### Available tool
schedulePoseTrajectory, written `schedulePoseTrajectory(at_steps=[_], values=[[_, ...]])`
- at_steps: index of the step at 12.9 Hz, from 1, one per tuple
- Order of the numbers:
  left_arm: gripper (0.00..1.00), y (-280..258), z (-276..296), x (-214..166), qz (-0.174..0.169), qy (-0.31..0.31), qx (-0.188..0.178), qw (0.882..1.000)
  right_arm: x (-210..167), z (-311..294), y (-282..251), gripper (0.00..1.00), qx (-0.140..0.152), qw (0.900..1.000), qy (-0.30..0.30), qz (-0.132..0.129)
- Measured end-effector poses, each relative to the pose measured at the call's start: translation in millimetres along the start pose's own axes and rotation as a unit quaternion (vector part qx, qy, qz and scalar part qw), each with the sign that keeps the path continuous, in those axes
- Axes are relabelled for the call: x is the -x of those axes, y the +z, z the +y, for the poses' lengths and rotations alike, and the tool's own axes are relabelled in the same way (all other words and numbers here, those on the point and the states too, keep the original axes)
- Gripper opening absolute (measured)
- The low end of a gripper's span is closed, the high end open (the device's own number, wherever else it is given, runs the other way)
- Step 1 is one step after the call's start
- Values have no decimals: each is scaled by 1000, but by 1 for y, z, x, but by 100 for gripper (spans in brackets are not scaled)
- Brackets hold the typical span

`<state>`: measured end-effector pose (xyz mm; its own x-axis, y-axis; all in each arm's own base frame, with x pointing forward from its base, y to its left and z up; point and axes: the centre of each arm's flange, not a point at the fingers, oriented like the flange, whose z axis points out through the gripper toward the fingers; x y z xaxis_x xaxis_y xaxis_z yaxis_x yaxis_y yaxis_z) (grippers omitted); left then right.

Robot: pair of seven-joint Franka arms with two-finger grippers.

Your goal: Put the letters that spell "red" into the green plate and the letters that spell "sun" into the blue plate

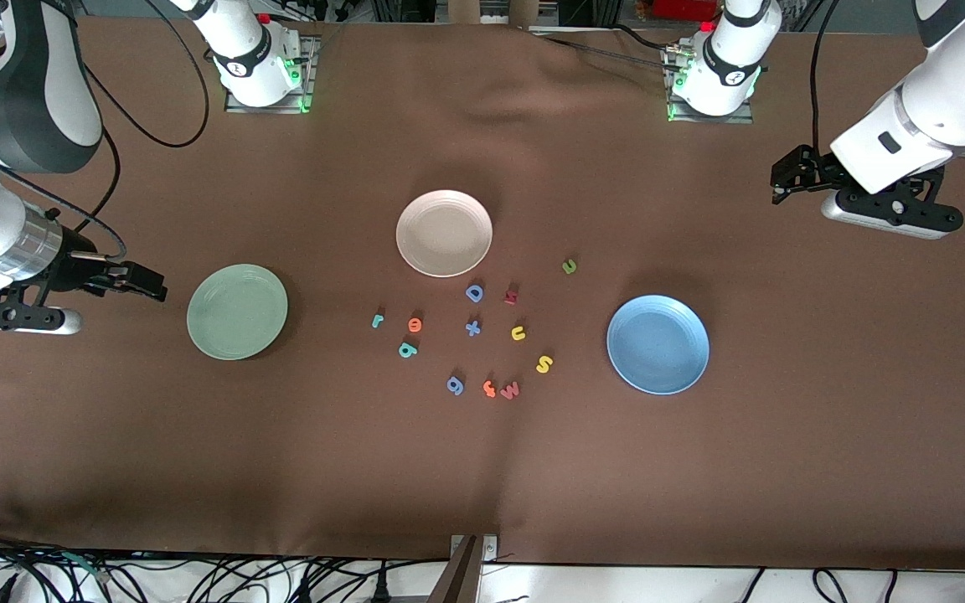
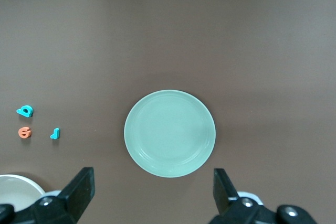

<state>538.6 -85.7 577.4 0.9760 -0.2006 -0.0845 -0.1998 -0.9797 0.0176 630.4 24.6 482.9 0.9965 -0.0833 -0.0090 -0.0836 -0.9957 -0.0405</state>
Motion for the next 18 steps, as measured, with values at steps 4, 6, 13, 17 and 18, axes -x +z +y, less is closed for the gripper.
schedulePoseTrajectory(at_steps=[4,6,13,17,18], values=[[100,0,0,0,0,0,0,1000,0,0,0,100,0,1000,0,0],[100,0,0,0,0,0,0,1000,0,0,1,100,0,1000,0,-1],[100,26,3,-14,-20,2,4,1000,0,0,2,100,0,1000,0,-2],[100,93,59,-67,4,44,23,999,0,0,4,100,0,1000,0,-4],[100,118,83,-82,14,61,22,998,0,0,5,100,0,1000,0,-4]])
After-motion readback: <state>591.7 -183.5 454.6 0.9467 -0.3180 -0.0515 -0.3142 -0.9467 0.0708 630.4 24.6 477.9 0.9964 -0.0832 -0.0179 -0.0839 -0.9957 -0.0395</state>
